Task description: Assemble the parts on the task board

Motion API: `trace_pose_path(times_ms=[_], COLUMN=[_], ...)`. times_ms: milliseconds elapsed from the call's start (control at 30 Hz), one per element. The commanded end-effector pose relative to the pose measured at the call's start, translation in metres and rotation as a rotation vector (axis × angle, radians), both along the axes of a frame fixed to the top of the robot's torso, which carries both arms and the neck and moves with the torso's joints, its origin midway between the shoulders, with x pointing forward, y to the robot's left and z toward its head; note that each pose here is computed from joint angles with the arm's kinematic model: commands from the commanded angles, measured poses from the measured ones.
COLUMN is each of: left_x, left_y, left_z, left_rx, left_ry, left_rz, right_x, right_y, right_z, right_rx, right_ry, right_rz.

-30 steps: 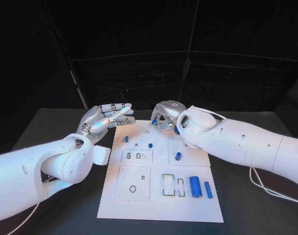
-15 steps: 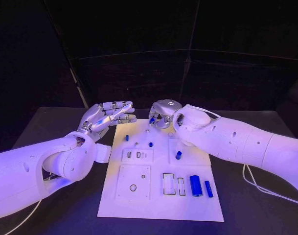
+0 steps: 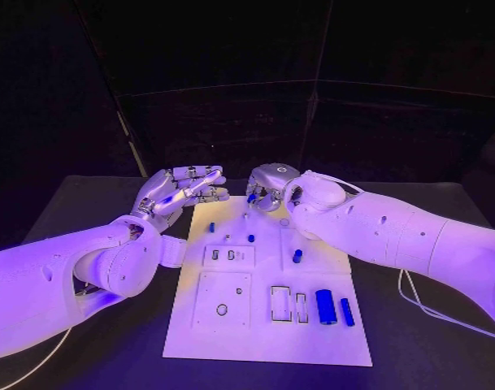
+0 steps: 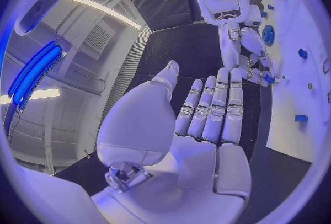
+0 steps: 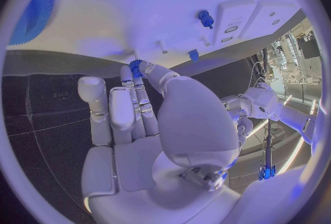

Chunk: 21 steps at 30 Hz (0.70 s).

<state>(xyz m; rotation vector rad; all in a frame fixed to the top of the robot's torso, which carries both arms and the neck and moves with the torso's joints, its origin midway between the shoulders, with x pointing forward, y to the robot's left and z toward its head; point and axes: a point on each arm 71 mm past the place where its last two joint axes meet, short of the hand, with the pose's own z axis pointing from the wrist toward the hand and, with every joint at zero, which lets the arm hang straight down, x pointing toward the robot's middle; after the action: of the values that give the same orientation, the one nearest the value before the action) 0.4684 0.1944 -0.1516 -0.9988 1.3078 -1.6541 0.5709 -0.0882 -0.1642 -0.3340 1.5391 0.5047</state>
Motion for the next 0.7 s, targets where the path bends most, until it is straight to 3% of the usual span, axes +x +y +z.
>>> trace_pose_path(times_ms=[33,700], left_x=[0.0,0.0011], left_y=[-0.0015,-0.0022], left_z=[0.0017,0.0016], left_rx=[-0.002,-0.001], left_ry=[-0.006,-0.002], left_rz=[-0.016,-0.017], right_x=[-0.0003,0.0026], right_y=[0.0013,0.0032], right_z=[-0.0034,-0.0051], right_rx=[-0.029,-0.029], right_ry=[0.03,0.04], right_rz=[0.008,0.005])
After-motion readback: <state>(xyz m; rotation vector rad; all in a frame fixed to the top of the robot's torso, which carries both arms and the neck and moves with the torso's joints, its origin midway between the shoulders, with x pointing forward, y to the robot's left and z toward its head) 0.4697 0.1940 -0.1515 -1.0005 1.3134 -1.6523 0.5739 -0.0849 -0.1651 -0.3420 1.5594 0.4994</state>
